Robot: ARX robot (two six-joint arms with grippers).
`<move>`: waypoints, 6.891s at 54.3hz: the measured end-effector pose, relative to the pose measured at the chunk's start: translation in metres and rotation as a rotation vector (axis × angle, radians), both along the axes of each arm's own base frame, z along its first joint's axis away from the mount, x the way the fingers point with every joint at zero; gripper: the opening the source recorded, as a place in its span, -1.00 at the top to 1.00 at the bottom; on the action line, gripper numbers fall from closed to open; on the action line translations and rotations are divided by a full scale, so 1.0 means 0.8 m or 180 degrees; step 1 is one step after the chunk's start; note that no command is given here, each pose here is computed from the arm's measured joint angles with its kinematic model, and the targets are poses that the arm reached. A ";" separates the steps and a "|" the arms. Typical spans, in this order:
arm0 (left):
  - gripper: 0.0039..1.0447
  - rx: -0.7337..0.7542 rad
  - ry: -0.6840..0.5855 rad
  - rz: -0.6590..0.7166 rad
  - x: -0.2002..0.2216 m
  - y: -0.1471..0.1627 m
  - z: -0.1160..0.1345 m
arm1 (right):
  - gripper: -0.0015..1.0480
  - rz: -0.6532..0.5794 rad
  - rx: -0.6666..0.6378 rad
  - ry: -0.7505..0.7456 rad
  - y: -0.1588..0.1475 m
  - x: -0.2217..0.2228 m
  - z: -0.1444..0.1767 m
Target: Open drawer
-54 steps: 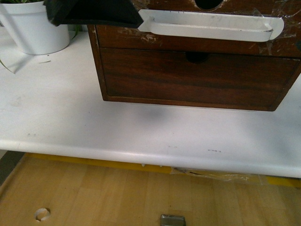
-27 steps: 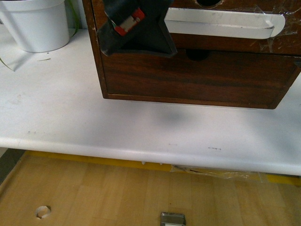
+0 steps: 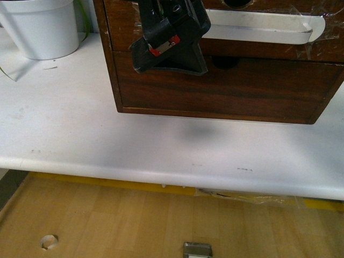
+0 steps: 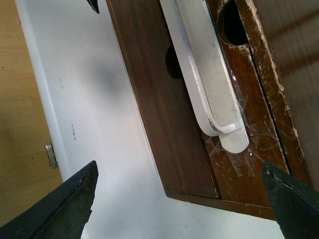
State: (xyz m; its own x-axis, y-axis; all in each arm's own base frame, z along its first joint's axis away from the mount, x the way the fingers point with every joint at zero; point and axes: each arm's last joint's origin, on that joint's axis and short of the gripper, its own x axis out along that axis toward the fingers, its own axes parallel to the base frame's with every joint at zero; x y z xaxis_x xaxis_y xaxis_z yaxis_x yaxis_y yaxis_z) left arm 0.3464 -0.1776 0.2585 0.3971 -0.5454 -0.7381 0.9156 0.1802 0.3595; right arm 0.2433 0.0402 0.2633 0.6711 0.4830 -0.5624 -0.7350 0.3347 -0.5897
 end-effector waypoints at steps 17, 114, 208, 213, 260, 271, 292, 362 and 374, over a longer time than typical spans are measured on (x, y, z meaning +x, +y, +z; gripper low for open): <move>-0.89 -0.0019 0.0063 -0.0136 -0.002 -0.001 -0.002 | -0.83 0.0076 -0.0095 0.0006 0.019 0.011 -0.016; -0.89 0.0017 0.0100 -0.0349 -0.012 -0.016 -0.011 | -0.83 0.0131 -0.0281 0.0398 0.052 0.065 -0.053; -0.89 -0.1079 -0.0913 0.0215 -0.107 0.069 0.043 | -0.83 0.0147 0.0737 -0.0117 0.002 -0.026 -0.018; -0.89 -0.1387 -0.1127 0.0525 -0.125 0.086 0.048 | -0.83 -0.0017 0.1119 -0.0187 -0.012 -0.045 -0.012; -0.89 -0.2380 -0.1776 0.4455 -0.266 0.207 -0.063 | -0.83 -0.1896 0.2928 -0.0226 -0.070 -0.159 -0.085; -0.60 -0.2772 -0.1670 0.3839 -0.268 0.214 -0.068 | -0.60 -0.2282 0.2973 -0.0724 -0.067 -0.160 -0.087; 0.81 -0.2842 -0.1601 0.3493 -0.285 0.222 -0.093 | 0.80 -0.2582 0.2960 -0.0994 -0.051 -0.170 -0.105; -0.34 -0.2847 -0.1625 0.3477 -0.312 0.222 -0.114 | -0.28 -0.2577 0.2956 -0.0991 -0.050 -0.182 -0.122; -0.90 -0.2844 -0.1625 0.3476 -0.312 0.222 -0.114 | -0.84 -0.2578 0.2959 -0.0990 -0.050 -0.182 -0.122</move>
State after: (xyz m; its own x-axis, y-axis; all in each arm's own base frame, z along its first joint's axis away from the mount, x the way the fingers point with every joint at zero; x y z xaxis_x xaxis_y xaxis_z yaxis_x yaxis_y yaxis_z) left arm 0.0972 -0.0002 0.1673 1.0000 -0.0023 0.0090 0.0023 1.0000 -0.0044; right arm 0.0975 -0.0002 0.1653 1.0000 0.0008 0.0002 -0.0008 1.0000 -0.0025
